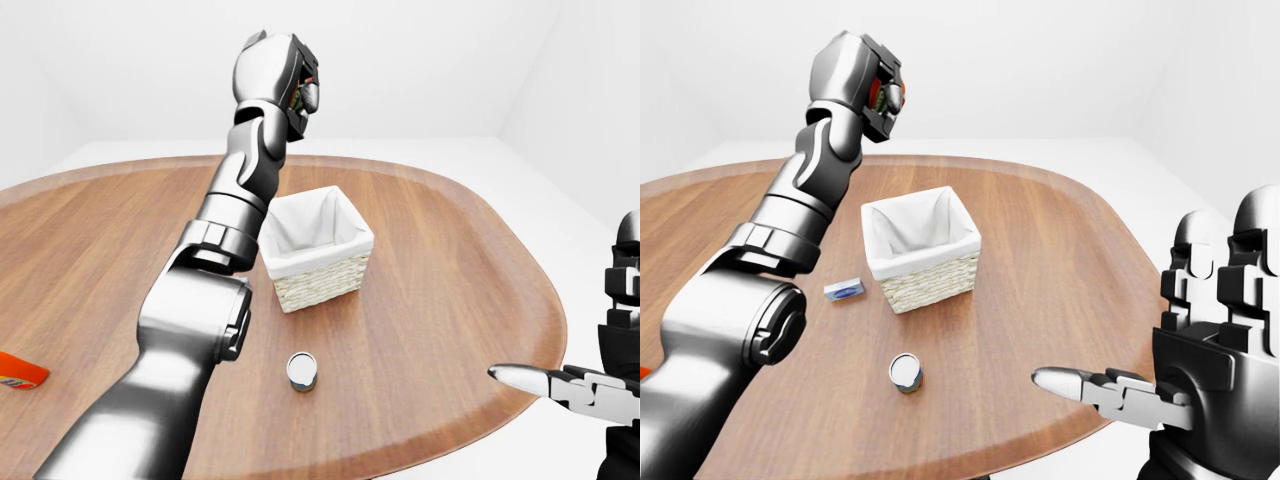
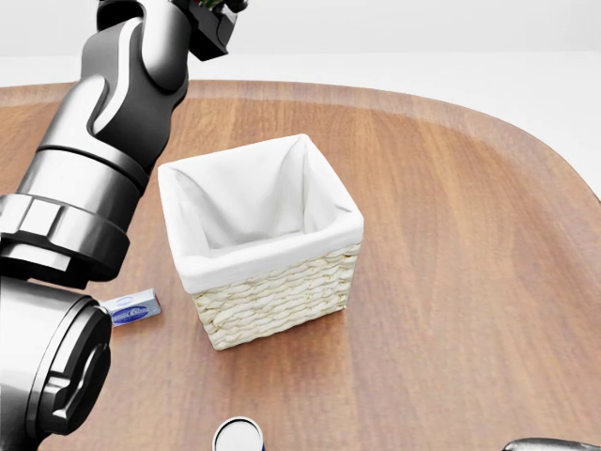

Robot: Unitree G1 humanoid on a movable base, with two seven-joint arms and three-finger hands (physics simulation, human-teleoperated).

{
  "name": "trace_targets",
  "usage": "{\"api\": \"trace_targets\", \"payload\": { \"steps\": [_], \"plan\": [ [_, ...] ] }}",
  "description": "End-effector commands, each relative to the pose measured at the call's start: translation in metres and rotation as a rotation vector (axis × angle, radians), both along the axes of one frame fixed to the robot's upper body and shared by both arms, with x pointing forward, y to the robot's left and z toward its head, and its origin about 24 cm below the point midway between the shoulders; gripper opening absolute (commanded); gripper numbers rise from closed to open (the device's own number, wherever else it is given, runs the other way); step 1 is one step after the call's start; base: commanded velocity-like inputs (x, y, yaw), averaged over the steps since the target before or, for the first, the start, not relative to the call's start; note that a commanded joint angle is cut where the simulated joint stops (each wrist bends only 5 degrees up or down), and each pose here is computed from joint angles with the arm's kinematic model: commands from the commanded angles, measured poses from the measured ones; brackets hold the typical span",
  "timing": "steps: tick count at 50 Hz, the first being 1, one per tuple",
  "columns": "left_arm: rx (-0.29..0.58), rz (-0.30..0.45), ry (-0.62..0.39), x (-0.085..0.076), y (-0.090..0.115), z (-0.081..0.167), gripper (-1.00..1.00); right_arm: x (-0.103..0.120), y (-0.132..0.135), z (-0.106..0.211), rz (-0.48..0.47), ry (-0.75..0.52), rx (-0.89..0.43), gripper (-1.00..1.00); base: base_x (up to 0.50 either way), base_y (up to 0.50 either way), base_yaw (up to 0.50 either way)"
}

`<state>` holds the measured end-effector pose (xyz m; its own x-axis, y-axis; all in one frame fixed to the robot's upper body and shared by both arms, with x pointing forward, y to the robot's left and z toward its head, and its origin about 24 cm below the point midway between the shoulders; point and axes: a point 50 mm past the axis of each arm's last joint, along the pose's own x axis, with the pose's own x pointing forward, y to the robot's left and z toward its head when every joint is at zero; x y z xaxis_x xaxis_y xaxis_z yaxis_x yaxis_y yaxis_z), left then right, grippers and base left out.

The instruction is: Pick up the tomato sauce, and put it in the basket.

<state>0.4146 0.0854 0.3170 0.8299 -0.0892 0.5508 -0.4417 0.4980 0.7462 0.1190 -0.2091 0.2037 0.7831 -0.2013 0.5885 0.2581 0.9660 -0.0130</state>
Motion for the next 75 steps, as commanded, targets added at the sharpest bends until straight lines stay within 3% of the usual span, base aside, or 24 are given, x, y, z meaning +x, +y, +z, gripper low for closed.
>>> {"api": "trace_targets", "payload": {
  "steps": [1, 3, 5, 10, 11, 13, 15, 21, 29, 51, 60, 61, 63, 75],
  "plan": [
    [0.109, 0.075, 0.104, 0.011, 0.001, -0.012, -1.00, 0.000, 0.000, -0.001, 0.004, -0.002, 0.004, 1.00, 0.00, 0.00, 0.00],
    [0.171, 0.042, 0.139, 0.012, -0.002, -0.019, -1.00, 0.000, 0.002, -0.001, 0.010, -0.001, 0.002, 1.00, 0.00, 0.00, 0.00],
    [0.153, -0.024, 0.273, 0.015, -0.006, -0.034, -1.00, 0.002, 0.003, -0.001, 0.010, 0.002, -0.001, 1.00, 0.00, 0.00, 0.00],
    [0.164, -0.037, 0.372, 0.016, -0.007, -0.053, -1.00, 0.002, 0.003, -0.001, 0.011, 0.001, -0.002, 1.00, 0.00, 0.00, 0.00],
    [0.124, -0.062, 0.416, 0.016, -0.010, -0.057, -1.00, 0.002, 0.003, -0.001, 0.012, 0.003, -0.001, 1.00, 0.00, 0.00, 0.00],
    [0.195, -0.004, 0.449, 0.017, -0.008, -0.069, -1.00, 0.001, 0.003, -0.002, 0.013, 0.001, -0.002, 1.00, 0.00, 0.00, 0.00],
    [0.221, 0.002, 0.504, 0.017, -0.007, -0.079, -1.00, 0.001, 0.003, -0.002, 0.013, 0.001, 0.000, 1.00, 0.00, 0.00, 0.00],
    [0.279, 0.052, 0.549, 0.015, -0.008, -0.108, -1.00, 0.004, 0.005, -0.004, 0.017, 0.008, 0.000, 1.00, 0.00, 0.00, 0.00],
    [0.351, 0.056, 0.565, 0.013, -0.013, -0.120, -1.00, 0.001, 0.001, -0.004, 0.008, 0.000, 0.006, 1.00, 0.00, 0.00, 0.00],
    [0.387, 0.074, 0.574, 0.014, -0.006, -0.126, -1.00, 0.000, 0.000, -0.003, 0.008, -0.002, 0.008, 1.00, 0.00, 0.00, 0.00],
    [0.376, 0.074, 0.562, 0.015, -0.004, -0.117, -1.00, 0.001, 0.001, -0.004, 0.009, 0.000, 0.008, 1.00, 0.00, 0.00, 0.00],
    [0.379, 0.072, 0.553, 0.015, -0.004, -0.116, -0.48, 0.001, 0.001, -0.004, 0.009, 0.002, 0.008, 1.00, 0.00, 0.00, 0.00],
    [0.369, 0.070, 0.561, 0.015, -0.004, -0.117, 1.00, 0.002, 0.001, -0.004, 0.010, 0.002, 0.007, 1.00, 0.00, 0.00, 0.00],
    [0.378, 0.063, 0.558, 0.015, -0.005, -0.118, 1.00, 0.002, 0.002, -0.004, 0.012, 0.000, 0.006, 1.00, 0.00, 0.00, 0.00]
  ]
}}
